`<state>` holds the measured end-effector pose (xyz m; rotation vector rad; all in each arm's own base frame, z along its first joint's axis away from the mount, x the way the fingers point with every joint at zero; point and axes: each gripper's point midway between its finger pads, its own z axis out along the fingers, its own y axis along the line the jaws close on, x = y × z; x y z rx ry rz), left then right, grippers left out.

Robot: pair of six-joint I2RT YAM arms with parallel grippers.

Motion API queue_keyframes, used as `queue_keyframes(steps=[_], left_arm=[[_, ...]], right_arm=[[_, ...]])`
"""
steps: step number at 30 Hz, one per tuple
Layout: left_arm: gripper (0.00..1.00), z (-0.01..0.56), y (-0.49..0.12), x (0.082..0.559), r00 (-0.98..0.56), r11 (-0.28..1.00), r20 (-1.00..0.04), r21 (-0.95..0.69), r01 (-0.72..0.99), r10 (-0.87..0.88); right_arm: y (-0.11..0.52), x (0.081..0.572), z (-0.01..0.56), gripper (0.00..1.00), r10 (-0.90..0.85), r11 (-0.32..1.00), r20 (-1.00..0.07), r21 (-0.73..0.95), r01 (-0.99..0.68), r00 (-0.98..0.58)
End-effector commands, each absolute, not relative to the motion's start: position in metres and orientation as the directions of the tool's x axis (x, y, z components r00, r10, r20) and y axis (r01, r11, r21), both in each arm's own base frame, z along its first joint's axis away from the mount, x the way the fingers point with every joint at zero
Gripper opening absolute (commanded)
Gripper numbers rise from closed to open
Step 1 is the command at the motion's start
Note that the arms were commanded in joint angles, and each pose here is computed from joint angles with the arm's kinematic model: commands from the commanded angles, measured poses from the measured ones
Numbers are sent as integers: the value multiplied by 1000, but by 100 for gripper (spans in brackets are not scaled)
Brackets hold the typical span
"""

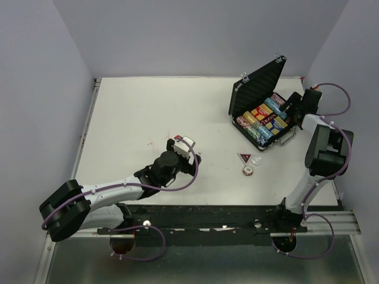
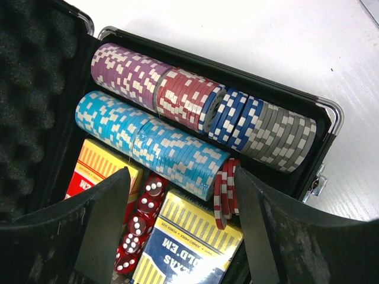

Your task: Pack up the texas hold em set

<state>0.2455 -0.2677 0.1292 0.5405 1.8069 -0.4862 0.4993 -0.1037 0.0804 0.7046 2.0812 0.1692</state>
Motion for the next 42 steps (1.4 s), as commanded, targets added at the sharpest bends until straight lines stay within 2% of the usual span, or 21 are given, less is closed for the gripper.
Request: queue_keyframes(steps=[1,23,33,42], left_arm=[[99,137,-272,248,-262,808,-960,-75,585,101],[99,137,-272,248,-262,808,-960,-76,585,100],[99,138,-271,248,-260,808,-961,-74,584,99],[99,139,-271,248,-259,809,-961,-74,583,98]], right_arm=[[-72,496,83,77,559,827,-691,428,364,-458],[-100,482,110,80,517,827,-774,341,447,-366],[-124,459,97,87,529,766,-763,242,595,-371],[-122,462,82,87,540,770,-736,236,592,-409]])
